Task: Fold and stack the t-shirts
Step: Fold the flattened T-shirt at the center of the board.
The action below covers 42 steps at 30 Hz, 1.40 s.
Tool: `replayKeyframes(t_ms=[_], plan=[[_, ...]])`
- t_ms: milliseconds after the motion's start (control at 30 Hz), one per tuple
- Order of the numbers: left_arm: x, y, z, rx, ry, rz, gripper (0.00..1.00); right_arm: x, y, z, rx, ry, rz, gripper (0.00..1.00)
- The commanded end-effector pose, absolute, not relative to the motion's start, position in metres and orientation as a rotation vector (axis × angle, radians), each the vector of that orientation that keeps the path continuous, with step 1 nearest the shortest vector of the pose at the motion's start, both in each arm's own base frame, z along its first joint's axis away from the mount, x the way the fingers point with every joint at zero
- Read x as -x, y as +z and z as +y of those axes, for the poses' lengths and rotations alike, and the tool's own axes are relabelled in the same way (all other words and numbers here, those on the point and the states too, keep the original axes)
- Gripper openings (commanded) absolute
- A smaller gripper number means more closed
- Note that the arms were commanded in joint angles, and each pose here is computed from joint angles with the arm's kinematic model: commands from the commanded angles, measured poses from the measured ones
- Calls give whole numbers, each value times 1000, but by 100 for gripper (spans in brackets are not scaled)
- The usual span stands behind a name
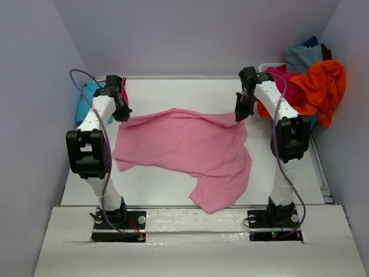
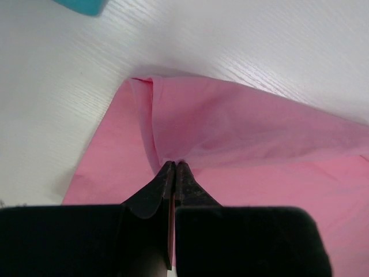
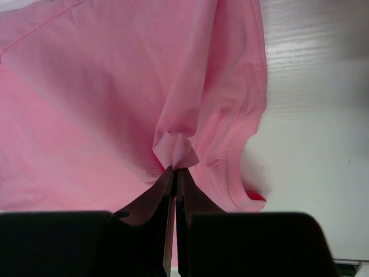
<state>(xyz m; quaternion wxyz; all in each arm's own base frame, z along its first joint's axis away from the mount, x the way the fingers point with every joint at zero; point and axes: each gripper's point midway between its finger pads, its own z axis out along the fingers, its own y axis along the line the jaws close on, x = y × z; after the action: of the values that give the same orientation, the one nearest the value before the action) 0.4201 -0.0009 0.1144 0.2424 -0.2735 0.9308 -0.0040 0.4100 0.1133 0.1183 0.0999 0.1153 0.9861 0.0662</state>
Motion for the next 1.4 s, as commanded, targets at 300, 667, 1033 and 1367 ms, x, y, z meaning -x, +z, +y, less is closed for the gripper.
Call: replayKeyframes(t_ms=[300,667,1033,1367], plan=[[-395,126,19,818,-42,2490,6,-385,138,97,-337,120,2883,9],[-388,112,35,922,-153,2491,6,-378,127,91,-359,100,2908,10],[-389,112,44,944,-136,2480,6,-388,135,65,-427,53,2873,11],[-382,107,44,966,-150,2485,6,-392,138,59,-449,66,2862,11]])
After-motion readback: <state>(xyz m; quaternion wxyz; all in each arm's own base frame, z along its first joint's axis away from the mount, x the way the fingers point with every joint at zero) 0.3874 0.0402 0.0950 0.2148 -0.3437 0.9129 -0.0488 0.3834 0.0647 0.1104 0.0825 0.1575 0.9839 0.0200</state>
